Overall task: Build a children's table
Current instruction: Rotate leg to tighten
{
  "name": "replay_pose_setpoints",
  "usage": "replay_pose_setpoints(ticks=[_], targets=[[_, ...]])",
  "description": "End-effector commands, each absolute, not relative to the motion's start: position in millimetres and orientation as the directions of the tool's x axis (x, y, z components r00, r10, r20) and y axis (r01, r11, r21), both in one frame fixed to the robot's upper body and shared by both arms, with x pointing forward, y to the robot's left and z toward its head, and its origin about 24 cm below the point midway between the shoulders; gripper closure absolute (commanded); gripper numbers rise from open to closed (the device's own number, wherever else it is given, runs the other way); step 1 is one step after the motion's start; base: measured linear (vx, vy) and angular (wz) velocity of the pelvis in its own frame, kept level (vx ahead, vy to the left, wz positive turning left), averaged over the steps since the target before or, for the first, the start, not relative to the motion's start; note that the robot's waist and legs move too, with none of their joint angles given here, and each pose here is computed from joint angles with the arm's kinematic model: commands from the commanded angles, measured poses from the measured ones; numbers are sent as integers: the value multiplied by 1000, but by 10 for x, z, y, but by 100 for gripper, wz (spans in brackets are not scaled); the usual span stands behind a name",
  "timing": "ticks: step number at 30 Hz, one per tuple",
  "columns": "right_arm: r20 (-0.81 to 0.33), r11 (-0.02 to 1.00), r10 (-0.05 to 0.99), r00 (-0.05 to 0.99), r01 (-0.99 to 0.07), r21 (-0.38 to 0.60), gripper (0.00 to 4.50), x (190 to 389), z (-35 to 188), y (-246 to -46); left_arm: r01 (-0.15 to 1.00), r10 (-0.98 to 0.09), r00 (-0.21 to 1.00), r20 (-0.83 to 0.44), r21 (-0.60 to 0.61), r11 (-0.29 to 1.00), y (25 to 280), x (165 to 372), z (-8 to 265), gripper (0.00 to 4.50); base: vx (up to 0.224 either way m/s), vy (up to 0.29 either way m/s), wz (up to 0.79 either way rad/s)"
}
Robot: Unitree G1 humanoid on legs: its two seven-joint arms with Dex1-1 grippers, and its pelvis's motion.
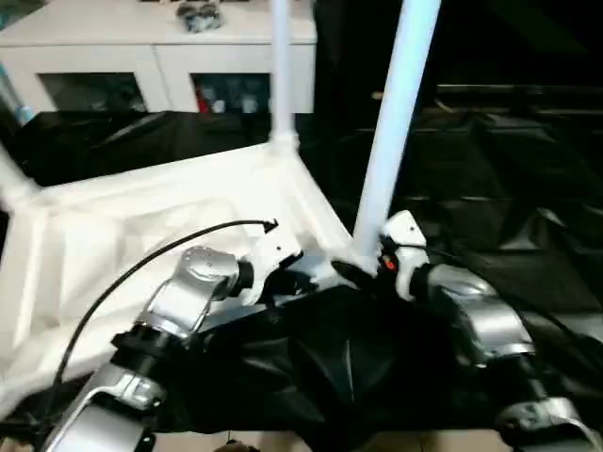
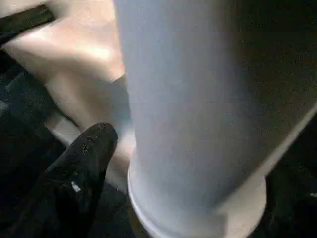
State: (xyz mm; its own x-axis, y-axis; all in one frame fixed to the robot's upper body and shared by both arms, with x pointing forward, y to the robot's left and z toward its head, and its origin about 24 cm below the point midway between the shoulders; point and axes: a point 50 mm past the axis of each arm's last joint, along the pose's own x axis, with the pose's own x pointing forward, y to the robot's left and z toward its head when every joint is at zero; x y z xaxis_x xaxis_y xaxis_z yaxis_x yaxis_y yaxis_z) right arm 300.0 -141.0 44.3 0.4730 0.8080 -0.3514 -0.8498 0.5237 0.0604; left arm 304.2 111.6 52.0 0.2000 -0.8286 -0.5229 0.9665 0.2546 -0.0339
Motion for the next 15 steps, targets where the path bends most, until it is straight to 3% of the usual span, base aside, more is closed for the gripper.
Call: replay_pose_setpoints(ticks=[1, 9, 15], targets=[[-366, 294, 902, 229, -946, 133, 51, 2802, 404, -1204, 995, -891, 86, -446, -2, 97, 918, 2979, 689, 450, 0, 0, 0], [-409, 183, 907, 102, -969, 163, 51, 2687, 435, -1337, 1000, -878, 14, -479, -18, 26, 1024, 2928, 661, 450, 0, 0, 0], [-392, 180, 915, 94, -966, 188, 106, 2655, 423, -1304, 1000, -880, 3, -475, -24, 16, 1019, 2916, 655, 450, 0, 0, 0]])
